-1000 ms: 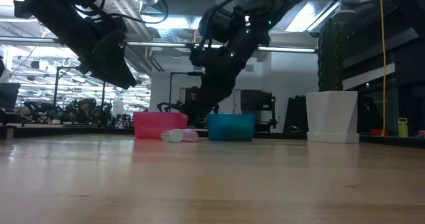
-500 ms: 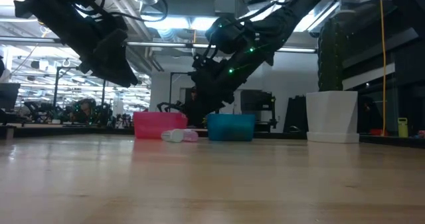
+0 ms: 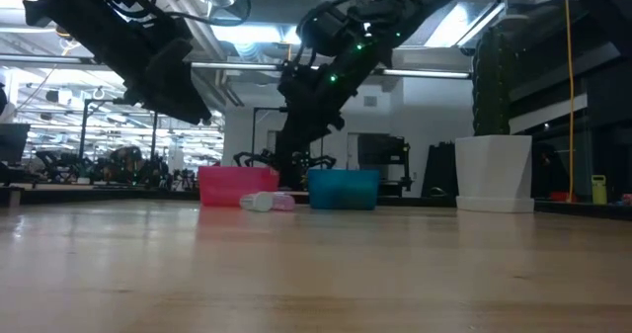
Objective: Pick and place medicine bottles into bin by pill shape (circle, oval)
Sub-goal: Put the pink tablet bottle into the red bin
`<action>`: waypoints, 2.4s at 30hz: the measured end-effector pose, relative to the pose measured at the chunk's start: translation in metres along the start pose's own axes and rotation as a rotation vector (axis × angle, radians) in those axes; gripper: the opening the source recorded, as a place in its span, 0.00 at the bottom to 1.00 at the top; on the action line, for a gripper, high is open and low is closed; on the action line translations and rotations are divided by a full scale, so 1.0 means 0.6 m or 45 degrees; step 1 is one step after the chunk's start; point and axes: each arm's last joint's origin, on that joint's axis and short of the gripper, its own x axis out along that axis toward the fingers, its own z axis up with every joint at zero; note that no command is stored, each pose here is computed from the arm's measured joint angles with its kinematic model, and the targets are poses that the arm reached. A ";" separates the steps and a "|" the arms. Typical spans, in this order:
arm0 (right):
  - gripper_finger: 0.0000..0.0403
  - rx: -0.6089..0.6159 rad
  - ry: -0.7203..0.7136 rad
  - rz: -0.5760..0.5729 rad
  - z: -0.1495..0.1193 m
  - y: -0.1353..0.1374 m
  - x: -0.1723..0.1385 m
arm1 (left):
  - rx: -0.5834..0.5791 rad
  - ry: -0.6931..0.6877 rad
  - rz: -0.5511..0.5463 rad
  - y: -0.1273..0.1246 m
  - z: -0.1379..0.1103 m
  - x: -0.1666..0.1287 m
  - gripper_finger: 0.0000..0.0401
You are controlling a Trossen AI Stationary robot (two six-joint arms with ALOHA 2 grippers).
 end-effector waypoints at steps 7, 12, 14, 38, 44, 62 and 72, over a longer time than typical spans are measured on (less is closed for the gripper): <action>0.48 0.056 0.055 0.074 0.030 -0.020 0.008 | -0.002 -0.004 -0.002 0.000 0.001 0.000 0.51; 0.48 0.012 0.241 0.051 0.055 -0.021 0.031 | -0.003 -0.005 -0.002 0.000 0.001 0.000 0.51; 0.48 0.019 0.283 0.031 0.059 -0.021 0.033 | -0.001 -0.005 -0.001 0.000 0.001 0.000 0.51; 0.48 -0.068 0.271 0.080 -0.023 0.019 0.089 | 0.021 0.007 -0.020 0.000 0.000 0.000 0.51; 0.48 -0.061 0.276 0.079 -0.032 0.019 0.093 | 0.028 0.008 -0.020 0.000 0.000 0.000 0.51; 0.45 -0.028 0.294 0.059 -0.052 0.022 0.127 | 0.029 0.008 -0.021 -0.001 0.000 0.000 0.51; 0.34 -0.034 0.292 0.061 -0.047 0.023 0.126 | 0.028 0.008 -0.021 -0.001 0.000 0.000 0.51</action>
